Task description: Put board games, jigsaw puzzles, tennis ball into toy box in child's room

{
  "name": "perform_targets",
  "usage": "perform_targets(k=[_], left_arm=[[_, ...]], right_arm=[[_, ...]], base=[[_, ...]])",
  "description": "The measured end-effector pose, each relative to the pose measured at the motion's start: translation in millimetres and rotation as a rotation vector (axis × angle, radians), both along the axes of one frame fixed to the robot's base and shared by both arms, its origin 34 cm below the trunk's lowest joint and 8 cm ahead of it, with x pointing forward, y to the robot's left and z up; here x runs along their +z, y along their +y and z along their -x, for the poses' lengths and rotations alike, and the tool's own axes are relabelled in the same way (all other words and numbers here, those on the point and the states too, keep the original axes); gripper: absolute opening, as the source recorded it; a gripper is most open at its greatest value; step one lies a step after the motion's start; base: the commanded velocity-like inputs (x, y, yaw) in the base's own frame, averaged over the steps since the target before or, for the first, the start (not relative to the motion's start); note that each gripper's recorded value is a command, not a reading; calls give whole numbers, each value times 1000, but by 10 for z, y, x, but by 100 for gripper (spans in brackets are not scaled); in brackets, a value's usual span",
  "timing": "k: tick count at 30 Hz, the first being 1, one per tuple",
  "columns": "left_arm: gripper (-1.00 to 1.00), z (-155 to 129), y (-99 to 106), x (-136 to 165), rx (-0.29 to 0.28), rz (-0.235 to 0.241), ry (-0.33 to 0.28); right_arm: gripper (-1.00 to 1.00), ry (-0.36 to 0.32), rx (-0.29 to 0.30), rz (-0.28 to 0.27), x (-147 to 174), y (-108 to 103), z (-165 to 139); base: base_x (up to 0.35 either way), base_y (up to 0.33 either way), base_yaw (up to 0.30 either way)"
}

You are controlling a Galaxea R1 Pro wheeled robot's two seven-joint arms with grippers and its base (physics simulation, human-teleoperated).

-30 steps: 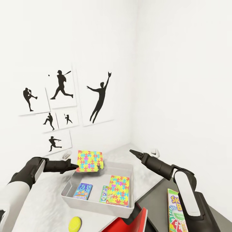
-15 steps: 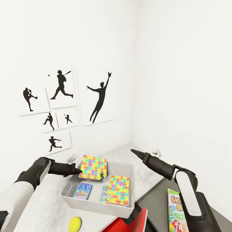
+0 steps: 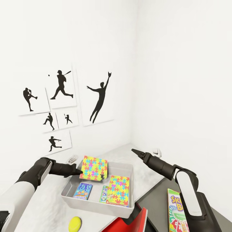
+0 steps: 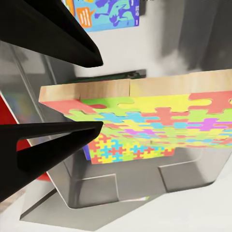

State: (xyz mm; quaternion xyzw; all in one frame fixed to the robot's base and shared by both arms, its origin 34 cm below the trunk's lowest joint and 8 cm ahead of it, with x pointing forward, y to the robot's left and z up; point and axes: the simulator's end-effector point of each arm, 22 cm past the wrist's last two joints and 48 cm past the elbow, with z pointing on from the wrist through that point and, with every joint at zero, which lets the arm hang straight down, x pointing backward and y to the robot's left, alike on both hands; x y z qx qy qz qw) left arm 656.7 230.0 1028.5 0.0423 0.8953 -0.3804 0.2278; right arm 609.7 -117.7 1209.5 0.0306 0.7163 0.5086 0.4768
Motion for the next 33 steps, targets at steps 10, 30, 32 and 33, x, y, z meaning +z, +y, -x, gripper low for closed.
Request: perform_targets(k=[10, 30, 32, 33], left_arm=[[-100, 47, 14, -76, -24, -41, 9], [-100, 301, -248, -127, -156, -16, 47], [-100, 305, -247, -134, -157, -17, 49], [-100, 305, -246, -135, -156, -17, 49]], right_arm=[[100, 1, 0, 0, -2, -1, 0], [100, 1, 0, 0, -1, -1, 0], [100, 1, 0, 0, -1, -1, 0], [100, 1, 0, 0, -1, -1, 0]], base=[[0, 0, 0], [0, 0, 0], [0, 0, 0], [0, 0, 0]])
